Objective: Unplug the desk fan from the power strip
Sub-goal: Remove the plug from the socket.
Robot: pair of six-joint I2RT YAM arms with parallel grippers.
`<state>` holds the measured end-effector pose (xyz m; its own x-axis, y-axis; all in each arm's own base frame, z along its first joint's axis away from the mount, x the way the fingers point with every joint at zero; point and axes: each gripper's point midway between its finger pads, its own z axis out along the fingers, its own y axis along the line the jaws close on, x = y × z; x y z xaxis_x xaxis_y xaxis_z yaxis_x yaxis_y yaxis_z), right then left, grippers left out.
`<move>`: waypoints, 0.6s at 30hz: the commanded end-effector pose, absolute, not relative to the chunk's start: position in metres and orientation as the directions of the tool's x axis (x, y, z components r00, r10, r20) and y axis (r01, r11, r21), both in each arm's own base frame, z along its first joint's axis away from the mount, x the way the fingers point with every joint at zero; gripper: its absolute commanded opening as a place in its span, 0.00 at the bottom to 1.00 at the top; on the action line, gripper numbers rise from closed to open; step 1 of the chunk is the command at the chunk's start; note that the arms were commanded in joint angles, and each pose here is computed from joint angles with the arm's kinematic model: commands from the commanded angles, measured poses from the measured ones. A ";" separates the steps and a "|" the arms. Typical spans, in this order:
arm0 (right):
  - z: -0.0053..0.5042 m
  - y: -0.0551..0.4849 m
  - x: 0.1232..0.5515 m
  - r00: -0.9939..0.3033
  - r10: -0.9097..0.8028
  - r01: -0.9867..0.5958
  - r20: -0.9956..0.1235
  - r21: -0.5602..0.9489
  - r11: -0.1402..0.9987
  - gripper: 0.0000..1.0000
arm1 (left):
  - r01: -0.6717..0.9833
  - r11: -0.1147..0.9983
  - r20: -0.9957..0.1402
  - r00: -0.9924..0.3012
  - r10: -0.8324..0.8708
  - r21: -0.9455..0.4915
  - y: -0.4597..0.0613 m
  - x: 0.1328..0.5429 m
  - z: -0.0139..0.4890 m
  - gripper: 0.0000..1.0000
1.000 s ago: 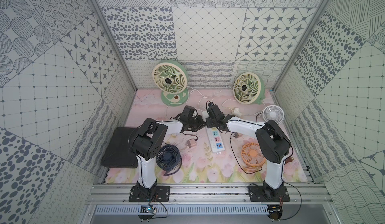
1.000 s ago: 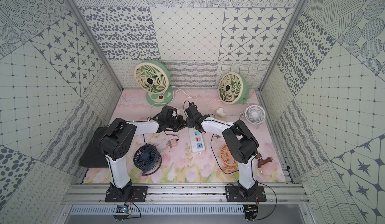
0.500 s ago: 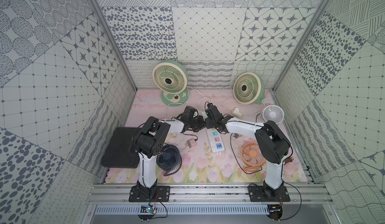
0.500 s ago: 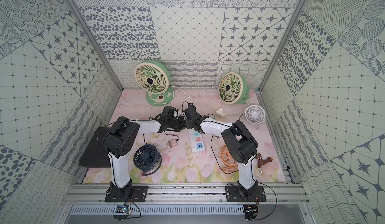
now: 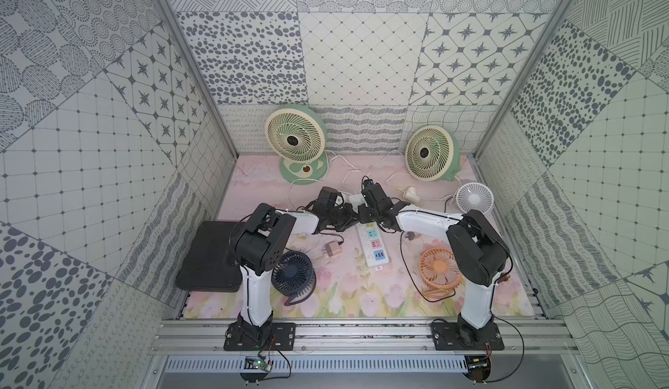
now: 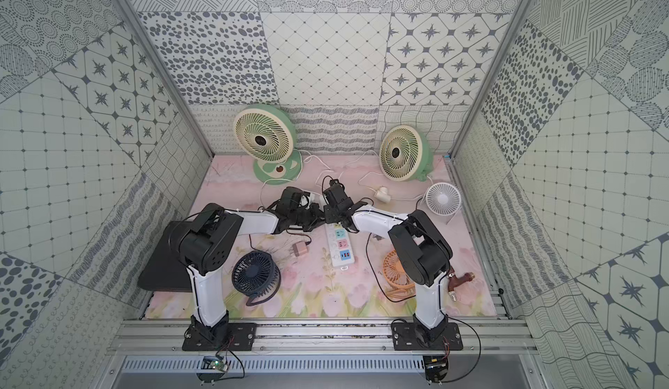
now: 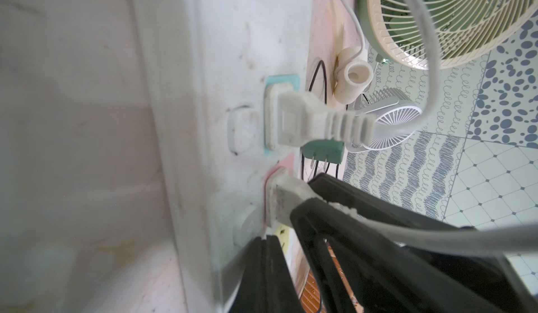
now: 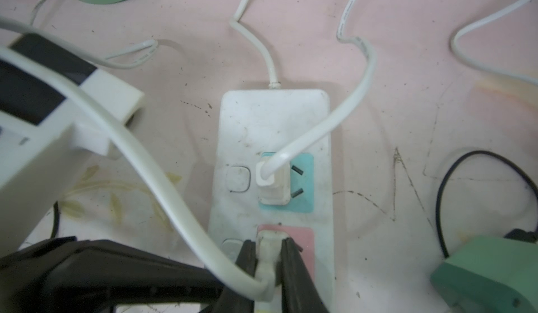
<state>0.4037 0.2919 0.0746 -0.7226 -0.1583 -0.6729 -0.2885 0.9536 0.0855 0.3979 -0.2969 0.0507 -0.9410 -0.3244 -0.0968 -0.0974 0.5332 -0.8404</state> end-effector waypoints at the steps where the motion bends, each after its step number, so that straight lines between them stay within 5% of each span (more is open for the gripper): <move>1: 0.094 0.315 0.404 -0.642 -0.232 -0.334 -0.731 -0.005 0.942 0.00 | -0.174 0.591 -0.056 -0.935 -0.351 -0.788 -0.282 0.388 0.030 0.00; 4: 0.091 0.308 0.406 -0.644 -0.234 -0.317 -0.728 -0.024 0.948 0.00 | -0.181 0.598 -0.052 -0.935 -0.351 -0.780 -0.280 0.386 0.027 0.00; 12: 0.081 0.284 0.415 -0.728 -0.040 -0.242 -0.684 0.202 0.949 0.00 | -0.197 0.604 -0.041 -0.933 -0.357 -0.772 -0.274 0.380 0.025 0.00; 18: 0.089 0.300 0.408 -0.657 -0.191 -0.301 -0.729 0.022 0.953 0.00 | -0.199 0.606 -0.044 -0.931 -0.362 -0.770 -0.272 0.379 0.027 0.00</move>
<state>0.4010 0.2944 0.0736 -0.7256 -0.1415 -0.6734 -0.2923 0.9493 0.1154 0.3902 -0.2887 0.0505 -0.9390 -0.3322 -0.0893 -0.1108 0.5379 -0.8357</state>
